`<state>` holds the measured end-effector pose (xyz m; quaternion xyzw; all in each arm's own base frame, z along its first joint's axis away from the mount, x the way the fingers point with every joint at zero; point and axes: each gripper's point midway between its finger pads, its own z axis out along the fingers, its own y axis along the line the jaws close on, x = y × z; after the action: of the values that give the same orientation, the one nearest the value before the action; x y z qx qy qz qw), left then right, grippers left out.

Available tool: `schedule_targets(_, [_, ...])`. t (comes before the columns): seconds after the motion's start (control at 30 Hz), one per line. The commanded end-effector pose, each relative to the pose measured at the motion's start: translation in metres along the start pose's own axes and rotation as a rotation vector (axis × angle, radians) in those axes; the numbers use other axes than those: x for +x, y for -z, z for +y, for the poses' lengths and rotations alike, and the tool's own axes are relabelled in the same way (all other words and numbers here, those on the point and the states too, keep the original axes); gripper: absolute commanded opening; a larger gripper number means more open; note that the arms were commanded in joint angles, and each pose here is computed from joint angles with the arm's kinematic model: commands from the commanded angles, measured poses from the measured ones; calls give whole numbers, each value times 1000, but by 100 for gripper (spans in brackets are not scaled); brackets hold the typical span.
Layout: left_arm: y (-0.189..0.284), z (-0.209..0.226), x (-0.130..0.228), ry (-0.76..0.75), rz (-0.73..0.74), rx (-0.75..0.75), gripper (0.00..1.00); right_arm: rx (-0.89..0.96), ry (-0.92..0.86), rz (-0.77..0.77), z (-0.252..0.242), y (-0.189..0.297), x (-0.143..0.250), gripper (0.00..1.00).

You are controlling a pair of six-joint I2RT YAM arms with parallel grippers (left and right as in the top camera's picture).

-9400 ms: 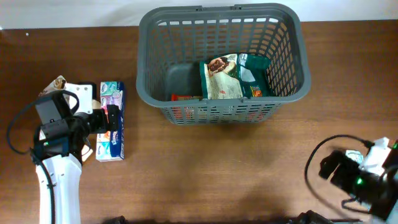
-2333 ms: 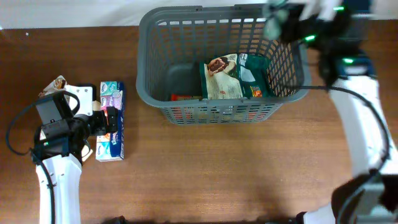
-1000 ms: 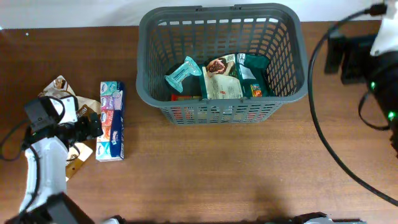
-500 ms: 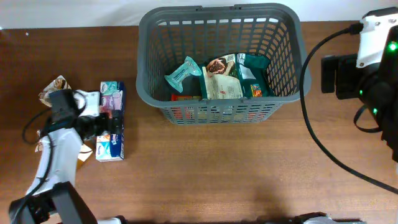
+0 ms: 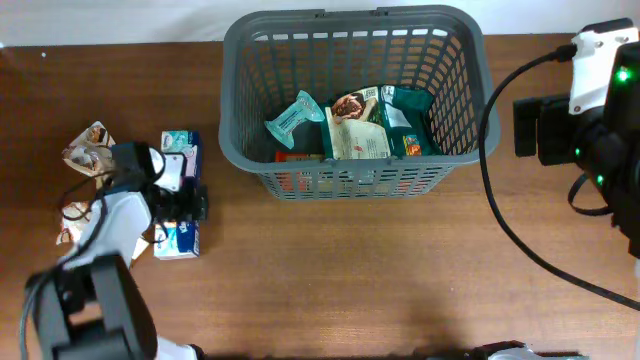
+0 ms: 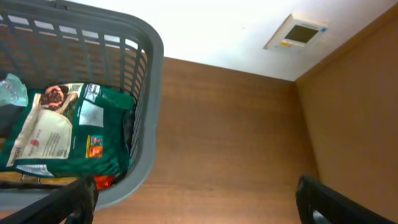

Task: Pack container
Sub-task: 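Lift the Kleenex strip with the left gripper over the basket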

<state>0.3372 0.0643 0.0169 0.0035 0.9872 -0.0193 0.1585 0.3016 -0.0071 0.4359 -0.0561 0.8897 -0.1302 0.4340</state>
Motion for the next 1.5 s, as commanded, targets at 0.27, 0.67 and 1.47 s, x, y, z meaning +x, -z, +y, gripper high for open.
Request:
schedule_targets(0.27, [-22, 4, 12, 17, 65, 0, 2, 21, -11, -15, -6, 9, 1, 83])
schedule_targets(0.67, [97, 16, -96, -18, -205, -66, 2, 22, -11, -14, -6, 8, 1, 83])
schedule_targets(1.47, [384, -247, -206, -813, -1024, 509, 2, 15, 6, 37, -5, 9, 14, 83])
